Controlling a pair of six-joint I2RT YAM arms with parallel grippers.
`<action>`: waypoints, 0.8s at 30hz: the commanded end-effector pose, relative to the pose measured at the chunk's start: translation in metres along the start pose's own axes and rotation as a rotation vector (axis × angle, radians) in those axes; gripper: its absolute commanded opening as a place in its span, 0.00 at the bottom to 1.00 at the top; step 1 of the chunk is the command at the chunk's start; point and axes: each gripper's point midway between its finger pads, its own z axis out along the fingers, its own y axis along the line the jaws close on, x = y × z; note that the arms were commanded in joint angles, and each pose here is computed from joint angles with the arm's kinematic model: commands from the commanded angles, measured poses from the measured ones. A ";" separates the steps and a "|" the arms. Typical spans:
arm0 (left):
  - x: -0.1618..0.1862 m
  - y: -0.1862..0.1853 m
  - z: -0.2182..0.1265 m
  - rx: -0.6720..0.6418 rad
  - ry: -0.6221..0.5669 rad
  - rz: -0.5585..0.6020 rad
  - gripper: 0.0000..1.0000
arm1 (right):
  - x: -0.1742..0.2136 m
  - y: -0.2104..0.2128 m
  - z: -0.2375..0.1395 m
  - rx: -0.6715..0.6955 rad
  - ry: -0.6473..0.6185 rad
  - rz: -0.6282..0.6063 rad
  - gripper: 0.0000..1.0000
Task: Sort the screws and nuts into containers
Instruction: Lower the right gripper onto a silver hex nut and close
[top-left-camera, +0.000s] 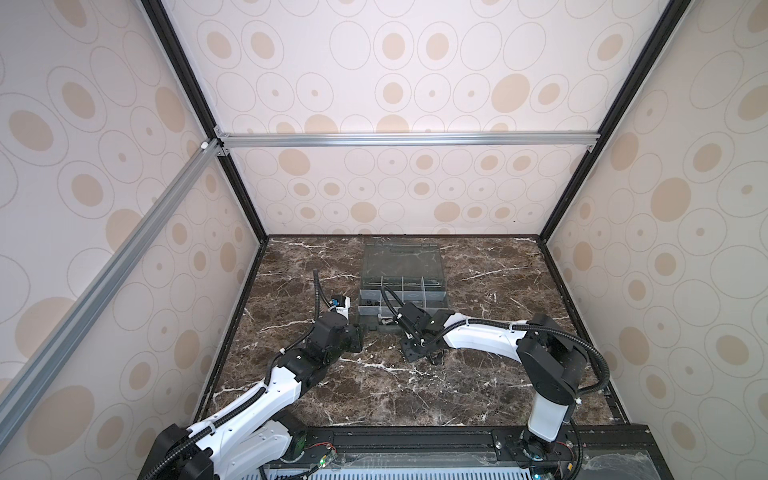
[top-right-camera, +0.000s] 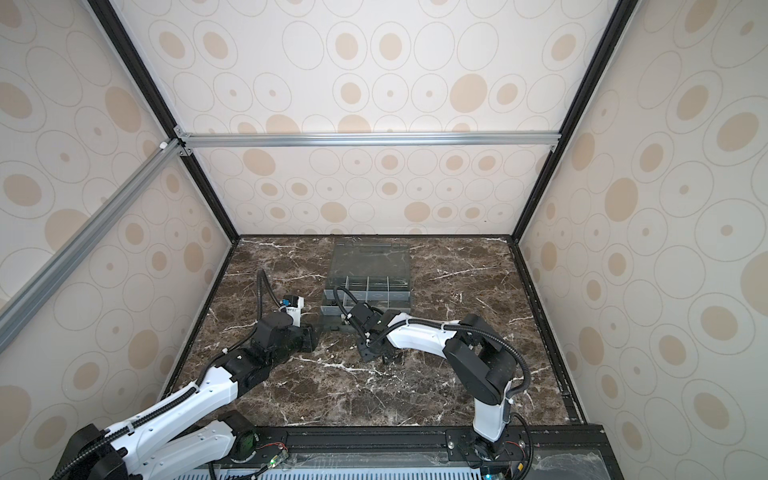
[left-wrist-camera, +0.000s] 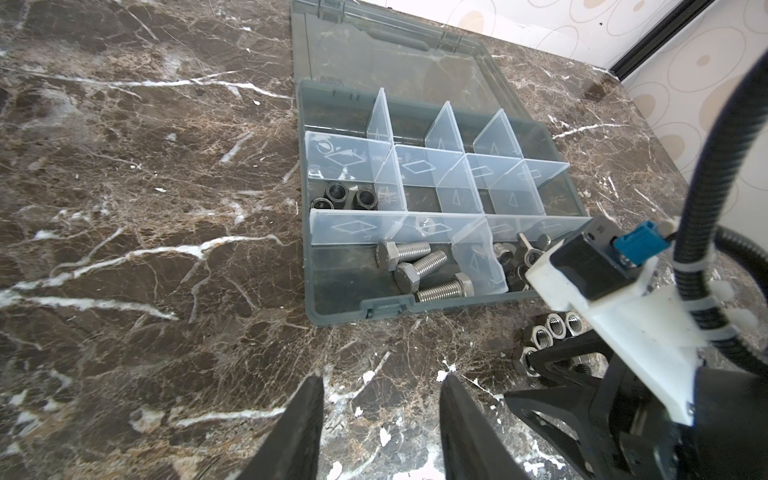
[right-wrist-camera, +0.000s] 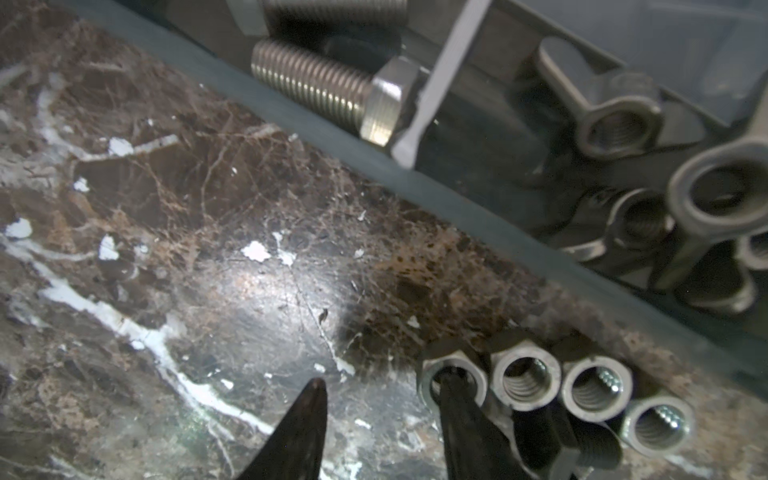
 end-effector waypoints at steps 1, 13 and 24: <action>-0.001 0.002 -0.002 -0.005 -0.006 -0.016 0.46 | 0.005 0.013 0.003 -0.045 0.025 -0.008 0.47; 0.000 0.003 -0.002 -0.004 -0.004 -0.011 0.46 | 0.001 0.033 -0.014 -0.075 0.002 -0.065 0.47; 0.003 0.005 -0.004 -0.003 -0.010 -0.020 0.46 | -0.002 0.003 -0.024 0.056 0.018 -0.237 0.48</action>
